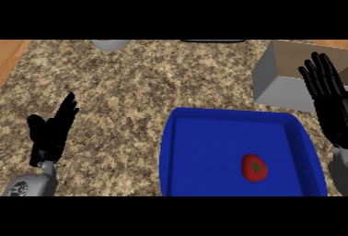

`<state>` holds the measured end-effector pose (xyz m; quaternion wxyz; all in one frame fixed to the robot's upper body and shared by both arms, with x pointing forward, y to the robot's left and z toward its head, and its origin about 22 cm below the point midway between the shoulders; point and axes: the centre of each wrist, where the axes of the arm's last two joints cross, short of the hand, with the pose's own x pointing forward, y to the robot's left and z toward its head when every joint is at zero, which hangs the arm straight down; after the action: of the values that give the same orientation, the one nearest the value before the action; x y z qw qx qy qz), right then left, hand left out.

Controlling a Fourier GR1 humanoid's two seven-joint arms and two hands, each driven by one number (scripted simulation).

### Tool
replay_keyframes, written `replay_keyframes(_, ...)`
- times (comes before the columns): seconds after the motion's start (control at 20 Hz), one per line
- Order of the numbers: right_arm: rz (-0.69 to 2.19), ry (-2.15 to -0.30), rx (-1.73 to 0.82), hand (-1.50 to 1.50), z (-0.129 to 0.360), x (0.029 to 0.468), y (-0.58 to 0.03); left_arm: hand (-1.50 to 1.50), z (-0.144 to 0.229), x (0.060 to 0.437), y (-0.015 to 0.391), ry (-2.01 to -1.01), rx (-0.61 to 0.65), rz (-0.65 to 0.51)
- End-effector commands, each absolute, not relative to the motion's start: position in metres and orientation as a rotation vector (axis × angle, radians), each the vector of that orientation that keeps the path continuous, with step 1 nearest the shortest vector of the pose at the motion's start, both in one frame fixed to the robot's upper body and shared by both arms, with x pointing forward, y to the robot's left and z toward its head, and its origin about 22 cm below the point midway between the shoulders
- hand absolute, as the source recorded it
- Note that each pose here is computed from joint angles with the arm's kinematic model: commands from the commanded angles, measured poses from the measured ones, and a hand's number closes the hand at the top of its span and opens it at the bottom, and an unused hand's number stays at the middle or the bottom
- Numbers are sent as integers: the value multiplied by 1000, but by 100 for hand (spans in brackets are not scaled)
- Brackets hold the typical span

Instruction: Pick the tomato from the tray and place it in the cardboard box

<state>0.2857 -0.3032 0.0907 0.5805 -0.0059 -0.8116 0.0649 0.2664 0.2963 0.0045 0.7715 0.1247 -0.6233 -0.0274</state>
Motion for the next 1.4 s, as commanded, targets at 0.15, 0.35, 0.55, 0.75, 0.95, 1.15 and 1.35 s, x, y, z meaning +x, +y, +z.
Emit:
replay_keyframes(0.15, 259, -2036, -113, -150, 159, 260, -338, 0, 52, 279, 288, -1613, 240, -324)
replay_keyframes(0.35, 556, -1840, -460, -150, 162, 242, -379, 0, 66, 279, 285, -1711, 172, -482)
replay_keyframes(0.55, 624, -1926, -393, -150, 135, 204, -408, 0, 61, 282, 271, -1729, 129, -491)
replay_keyframes(0.75, 881, -1959, -479, -150, 136, 203, -403, 0, 75, 288, 273, -1761, 122, -528)
replay_keyframes(0.95, 1033, -1916, -534, -150, 158, 201, -384, 0, 72, 282, 263, -1755, 97, -522)
replay_keyframes(1.15, 1305, -1665, -605, -150, 159, 187, -364, 0, 66, 279, 280, -1747, 109, -529)
replay_keyframes(1.35, 1469, -1524, -610, -150, 179, 179, -330, 0, 72, 290, 266, -1747, 101, -515)
